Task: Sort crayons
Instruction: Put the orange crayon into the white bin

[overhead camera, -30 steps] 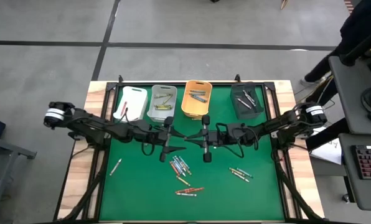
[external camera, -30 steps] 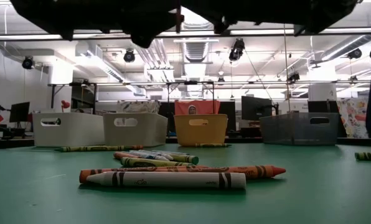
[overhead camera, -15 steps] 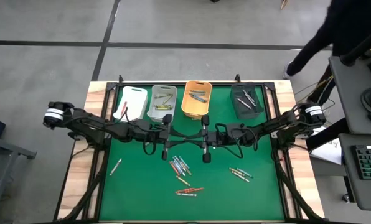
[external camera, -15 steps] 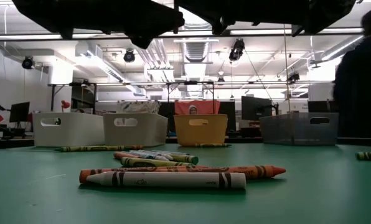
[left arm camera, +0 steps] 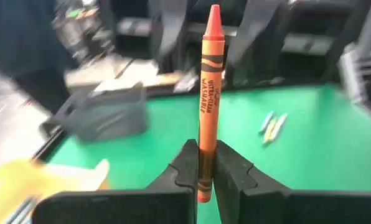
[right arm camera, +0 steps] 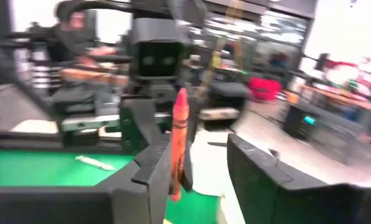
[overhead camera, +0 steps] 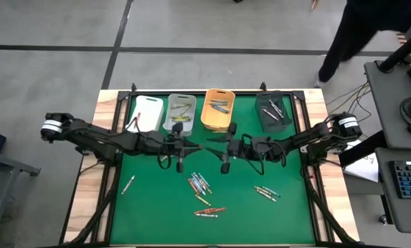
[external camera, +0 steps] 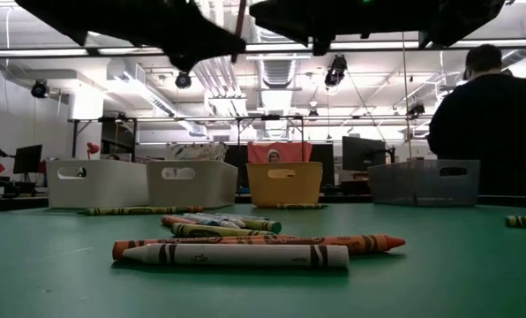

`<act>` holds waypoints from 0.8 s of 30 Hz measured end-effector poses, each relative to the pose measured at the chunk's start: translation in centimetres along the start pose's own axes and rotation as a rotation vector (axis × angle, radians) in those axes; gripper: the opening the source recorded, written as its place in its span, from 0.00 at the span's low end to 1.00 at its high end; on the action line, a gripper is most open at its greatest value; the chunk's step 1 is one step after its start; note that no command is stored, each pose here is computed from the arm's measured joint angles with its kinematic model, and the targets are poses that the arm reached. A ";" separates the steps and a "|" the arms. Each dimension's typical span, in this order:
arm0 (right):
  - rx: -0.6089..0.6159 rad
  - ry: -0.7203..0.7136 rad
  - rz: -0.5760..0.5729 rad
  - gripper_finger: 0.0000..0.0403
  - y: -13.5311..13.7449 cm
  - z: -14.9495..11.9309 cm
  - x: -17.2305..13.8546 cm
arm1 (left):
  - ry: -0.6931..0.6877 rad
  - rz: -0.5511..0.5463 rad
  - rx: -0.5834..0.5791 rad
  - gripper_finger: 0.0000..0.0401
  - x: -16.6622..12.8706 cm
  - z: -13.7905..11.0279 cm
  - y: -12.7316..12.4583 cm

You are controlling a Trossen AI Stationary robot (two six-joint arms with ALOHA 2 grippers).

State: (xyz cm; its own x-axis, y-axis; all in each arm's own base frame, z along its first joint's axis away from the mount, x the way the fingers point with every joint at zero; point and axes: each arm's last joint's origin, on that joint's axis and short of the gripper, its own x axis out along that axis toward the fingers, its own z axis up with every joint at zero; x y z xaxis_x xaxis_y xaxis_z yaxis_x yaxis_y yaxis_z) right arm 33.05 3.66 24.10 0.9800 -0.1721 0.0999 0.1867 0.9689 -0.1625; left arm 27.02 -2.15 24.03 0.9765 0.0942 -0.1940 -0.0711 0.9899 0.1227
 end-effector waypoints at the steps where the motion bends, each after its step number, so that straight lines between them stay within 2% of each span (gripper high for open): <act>1: 0.011 0.008 -0.033 0.37 -0.1 0.0 0.0 | 0.030 0.037 0.000 0.01 -0.4 0.0 0.3; 5: 0.035 0.058 -0.116 0.39 -0.4 0.0 -0.2 | 0.185 0.208 -0.018 0.01 -2.2 -0.3 1.7; 9: 0.077 0.088 -0.185 0.39 -0.7 0.1 -0.5 | 0.342 0.430 -0.073 0.01 -4.4 -0.1 4.0; 17: 0.096 0.105 -0.202 0.37 -0.8 0.0 -0.5 | 0.633 0.845 -0.289 0.00 -8.4 -0.8 8.9; 21: 0.098 0.114 -0.201 0.38 -0.7 -0.1 -0.5 | 0.750 0.973 -0.391 0.00 -9.4 -2.0 11.2; 24: 0.113 0.127 -0.201 0.38 -0.7 -0.3 -0.5 | 0.815 0.971 -0.458 0.00 -9.6 -3.0 12.5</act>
State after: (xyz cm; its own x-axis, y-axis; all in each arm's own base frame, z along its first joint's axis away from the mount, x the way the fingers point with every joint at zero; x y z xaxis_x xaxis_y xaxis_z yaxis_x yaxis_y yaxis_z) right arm 32.43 3.00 23.88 0.9262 -0.3769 -0.0059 0.3764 0.9256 -0.0405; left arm 16.12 9.65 24.52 0.1063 0.6492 -0.7531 -0.8768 0.4185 0.2369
